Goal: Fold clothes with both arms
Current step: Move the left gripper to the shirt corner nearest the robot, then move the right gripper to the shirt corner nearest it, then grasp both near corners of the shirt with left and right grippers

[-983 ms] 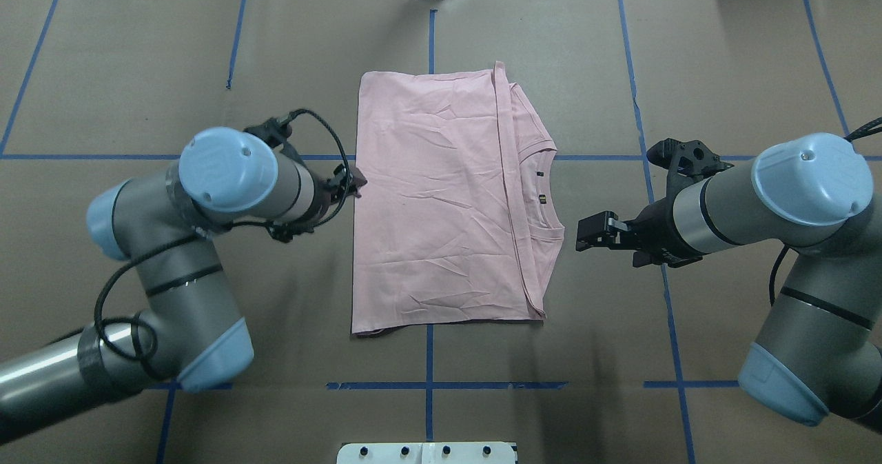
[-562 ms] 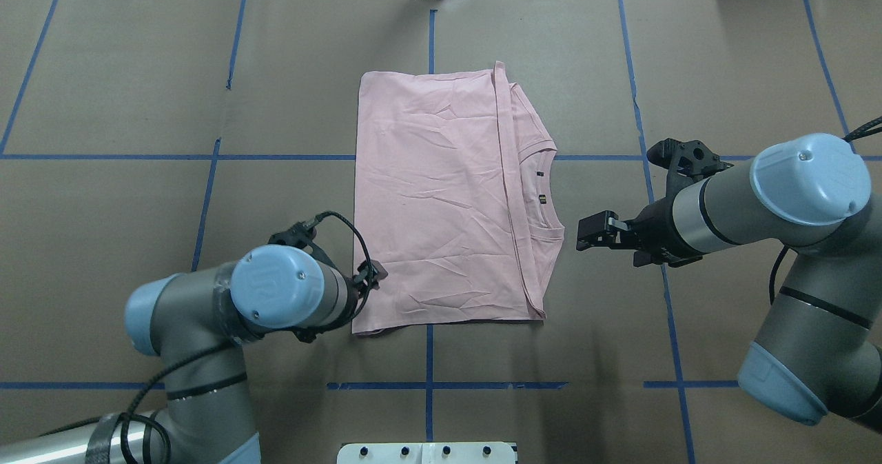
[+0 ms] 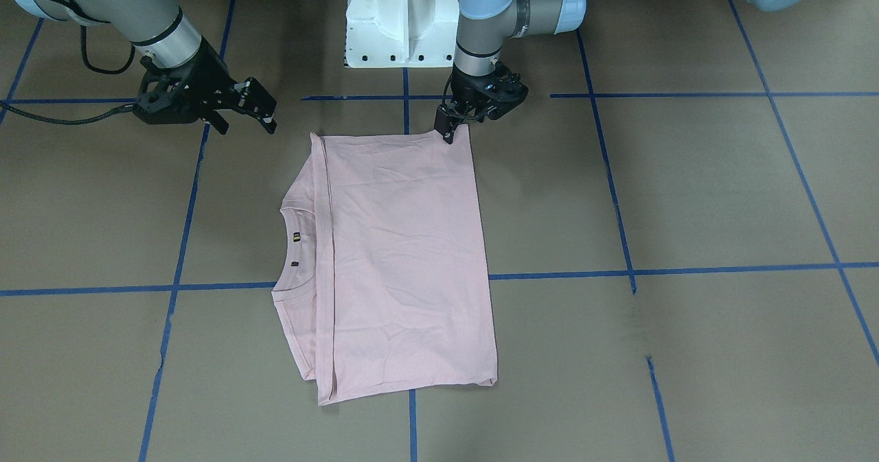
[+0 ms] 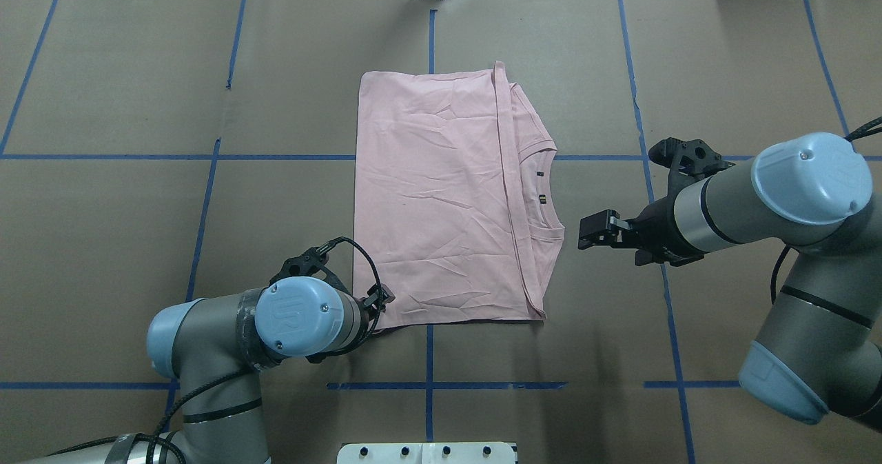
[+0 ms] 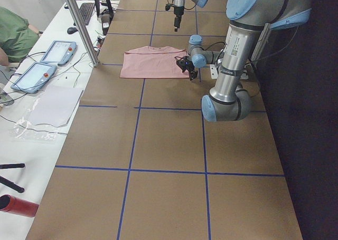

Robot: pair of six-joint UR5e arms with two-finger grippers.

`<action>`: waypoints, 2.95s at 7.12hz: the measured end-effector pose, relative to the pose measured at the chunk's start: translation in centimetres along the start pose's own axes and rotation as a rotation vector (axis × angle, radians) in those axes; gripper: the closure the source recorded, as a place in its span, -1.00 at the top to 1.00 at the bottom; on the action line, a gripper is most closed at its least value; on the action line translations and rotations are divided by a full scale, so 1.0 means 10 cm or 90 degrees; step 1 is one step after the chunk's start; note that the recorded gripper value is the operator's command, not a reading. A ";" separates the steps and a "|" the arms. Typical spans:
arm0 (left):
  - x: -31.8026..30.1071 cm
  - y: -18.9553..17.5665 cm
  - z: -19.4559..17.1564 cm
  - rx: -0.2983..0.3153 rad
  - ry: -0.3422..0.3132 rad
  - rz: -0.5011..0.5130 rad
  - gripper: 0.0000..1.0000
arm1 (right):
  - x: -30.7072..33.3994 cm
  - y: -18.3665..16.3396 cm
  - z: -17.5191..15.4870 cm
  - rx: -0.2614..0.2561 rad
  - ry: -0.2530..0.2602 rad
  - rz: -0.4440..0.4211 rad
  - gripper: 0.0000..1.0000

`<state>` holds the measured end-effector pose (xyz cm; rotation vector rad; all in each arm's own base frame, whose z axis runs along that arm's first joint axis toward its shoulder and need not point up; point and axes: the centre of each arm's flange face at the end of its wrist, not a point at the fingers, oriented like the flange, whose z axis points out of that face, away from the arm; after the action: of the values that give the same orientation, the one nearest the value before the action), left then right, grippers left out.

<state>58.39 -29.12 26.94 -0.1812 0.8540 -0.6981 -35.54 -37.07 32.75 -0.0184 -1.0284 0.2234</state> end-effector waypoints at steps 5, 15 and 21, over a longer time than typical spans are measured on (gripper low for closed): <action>0.03 0.07 -0.02 -0.006 0.002 0.011 -1.00 | 0.02 -0.02 -0.01 0.000 0.001 0.003 1.00; 0.14 -0.13 -0.33 0.001 0.026 0.071 -1.00 | -0.88 0.48 1.08 0.000 0.116 0.159 1.00; 0.15 -0.11 -0.37 -0.003 0.030 0.071 -1.00 | -0.79 0.56 1.47 0.002 0.169 0.157 0.95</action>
<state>55.80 -30.49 24.06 -0.1210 0.9038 -0.5981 -52.92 -34.44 32.97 -0.1689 -0.7597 0.4350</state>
